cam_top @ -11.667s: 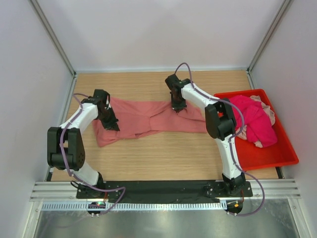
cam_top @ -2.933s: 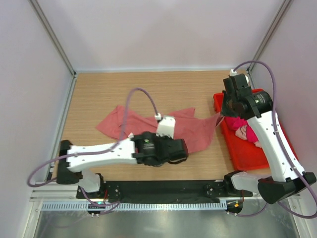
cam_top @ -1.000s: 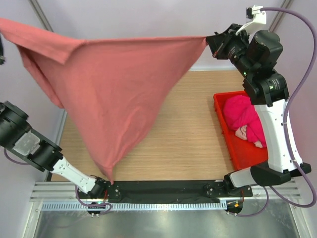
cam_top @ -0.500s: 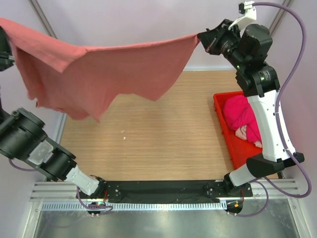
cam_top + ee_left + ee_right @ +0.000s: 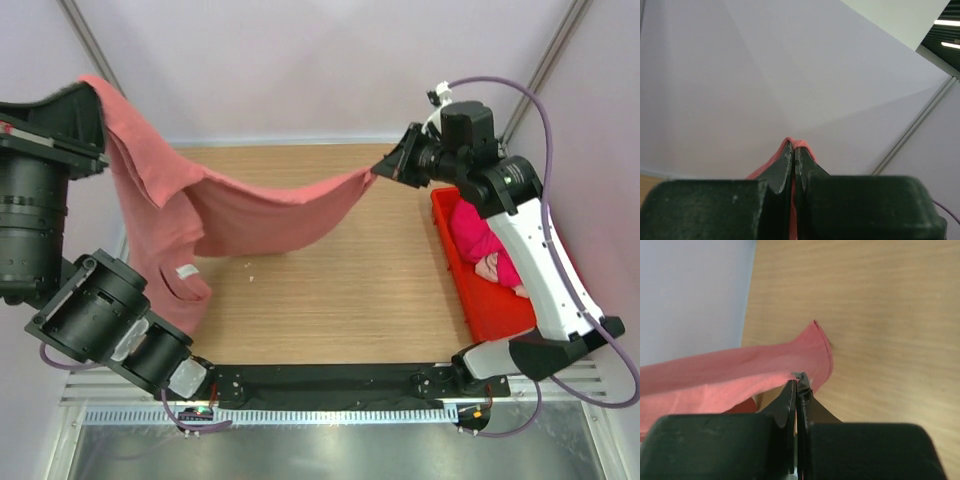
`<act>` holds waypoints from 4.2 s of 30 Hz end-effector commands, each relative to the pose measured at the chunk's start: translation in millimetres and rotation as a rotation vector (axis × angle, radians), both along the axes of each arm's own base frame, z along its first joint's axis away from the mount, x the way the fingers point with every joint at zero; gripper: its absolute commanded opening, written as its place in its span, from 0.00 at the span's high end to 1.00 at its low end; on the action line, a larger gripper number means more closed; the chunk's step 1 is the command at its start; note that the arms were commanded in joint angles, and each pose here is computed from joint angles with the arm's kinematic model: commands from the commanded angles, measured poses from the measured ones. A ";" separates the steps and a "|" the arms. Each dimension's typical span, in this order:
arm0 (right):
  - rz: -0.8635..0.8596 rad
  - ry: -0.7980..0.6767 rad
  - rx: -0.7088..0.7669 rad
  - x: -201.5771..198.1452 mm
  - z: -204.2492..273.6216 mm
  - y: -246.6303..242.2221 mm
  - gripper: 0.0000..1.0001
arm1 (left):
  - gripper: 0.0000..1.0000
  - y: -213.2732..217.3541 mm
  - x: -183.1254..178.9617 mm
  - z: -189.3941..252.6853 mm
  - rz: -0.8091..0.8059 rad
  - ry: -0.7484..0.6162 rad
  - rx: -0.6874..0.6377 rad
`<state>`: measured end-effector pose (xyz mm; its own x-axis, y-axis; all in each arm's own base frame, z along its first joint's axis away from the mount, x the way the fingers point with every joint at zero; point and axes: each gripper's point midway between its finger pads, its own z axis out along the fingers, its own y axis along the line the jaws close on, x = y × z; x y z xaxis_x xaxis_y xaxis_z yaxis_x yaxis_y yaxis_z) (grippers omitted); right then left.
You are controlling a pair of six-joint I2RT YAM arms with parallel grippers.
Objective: Fold and stack the t-shirts
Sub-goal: Flatten the tshirt out
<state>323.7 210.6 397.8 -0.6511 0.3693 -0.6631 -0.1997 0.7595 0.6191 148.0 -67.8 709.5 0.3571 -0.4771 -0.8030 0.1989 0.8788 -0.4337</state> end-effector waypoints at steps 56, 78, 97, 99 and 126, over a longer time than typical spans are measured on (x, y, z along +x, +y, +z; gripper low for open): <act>-0.034 -0.866 0.040 -107.9 257.3 -70.2 0.99 | 1.00 82.0 -1.1 2.7 0.219 -0.151 0.219; -0.106 -0.887 0.152 -94.0 261.3 -70.0 0.99 | 1.00 89.7 35.4 -16.8 0.337 -0.047 0.264; -0.233 -0.973 0.029 -40.7 282.3 -74.2 0.99 | 1.00 96.4 66.0 16.3 0.518 -0.124 0.280; -0.231 -0.968 0.040 -51.1 283.4 -78.1 0.99 | 1.00 101.7 53.5 17.6 0.515 -0.134 0.268; -0.152 -0.770 0.113 -70.2 215.5 -68.9 0.99 | 1.00 55.2 47.2 -19.2 0.233 -0.101 0.380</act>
<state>201.7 140.7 653.9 0.0355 0.5576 -0.8294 -0.6196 0.6634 0.4195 89.9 51.5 741.8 0.6939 -0.2227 -0.6847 0.0778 0.9686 -0.2362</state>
